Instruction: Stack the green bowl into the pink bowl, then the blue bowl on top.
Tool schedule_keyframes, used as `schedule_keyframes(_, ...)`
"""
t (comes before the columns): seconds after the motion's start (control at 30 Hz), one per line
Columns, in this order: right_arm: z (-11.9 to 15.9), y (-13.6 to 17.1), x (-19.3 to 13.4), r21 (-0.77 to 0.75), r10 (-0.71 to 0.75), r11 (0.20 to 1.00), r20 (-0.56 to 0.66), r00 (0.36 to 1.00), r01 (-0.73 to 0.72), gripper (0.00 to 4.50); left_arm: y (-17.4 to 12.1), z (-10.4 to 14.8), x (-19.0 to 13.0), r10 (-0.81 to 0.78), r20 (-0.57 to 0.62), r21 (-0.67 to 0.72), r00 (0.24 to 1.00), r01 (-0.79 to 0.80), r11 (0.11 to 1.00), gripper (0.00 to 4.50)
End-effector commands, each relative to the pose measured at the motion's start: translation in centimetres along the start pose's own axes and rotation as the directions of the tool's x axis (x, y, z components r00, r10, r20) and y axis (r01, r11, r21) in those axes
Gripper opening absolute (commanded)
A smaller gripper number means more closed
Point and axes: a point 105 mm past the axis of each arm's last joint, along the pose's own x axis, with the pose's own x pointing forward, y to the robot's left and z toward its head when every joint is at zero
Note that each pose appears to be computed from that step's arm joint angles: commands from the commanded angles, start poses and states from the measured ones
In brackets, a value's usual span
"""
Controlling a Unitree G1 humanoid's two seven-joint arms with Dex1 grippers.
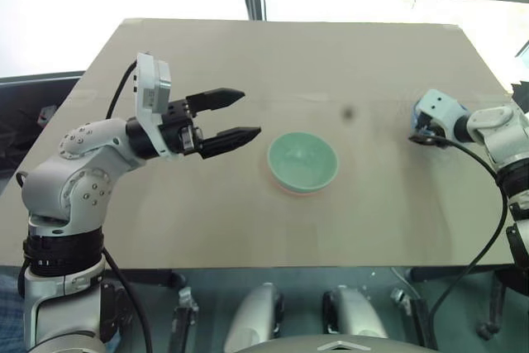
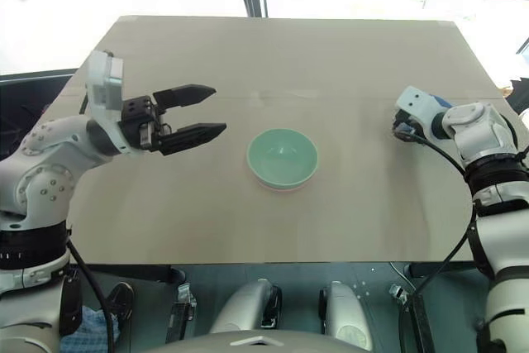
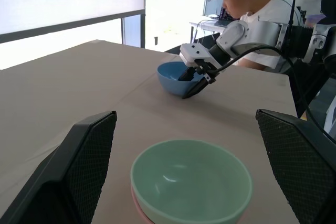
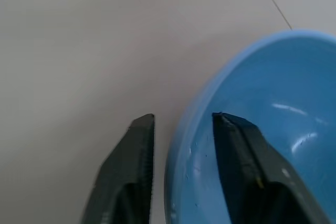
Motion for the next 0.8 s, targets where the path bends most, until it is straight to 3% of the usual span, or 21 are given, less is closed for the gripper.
schedule_keyframes(0.03,1.3,-1.0,-0.8,-0.031,-0.023,0.999,0.04,0.999,0.024,0.2,-0.6,1.4,-0.3,-0.003,0.028,0.057,1.0,0.001,0.998,4.5)
schedule_keyframes(0.33,2.3,-0.4,-1.4,-0.111,0.011,0.994,0.084,0.996,-0.001,0.07,-0.5,1.2,-0.4,-0.003,0.028,0.051,1.0,0.002,0.999,4.5)
schedule_keyframes(0.43,7.4,2.9,-3.4,-0.205,0.188,0.969,0.261,0.947,-0.136,0.07,-0.4,1.1,-0.7,0.001,0.022,0.049,1.0,-0.002,0.999,4.5)
schedule_keyframes(0.53,11.3,6.2,-5.6,-0.317,0.31,0.927,0.349,0.884,-0.2,0.07,-0.2,1.2,-1.5,0.003,0.026,0.053,1.0,-0.005,0.999,4.5)
schedule_keyframes(0.8,17.4,12.9,-10.0,-0.55,0.467,0.813,0.416,0.78,-0.192,0.07,0.8,0.1,-4.9,0.089,-0.062,0.052,0.994,-0.086,0.995,4.5)
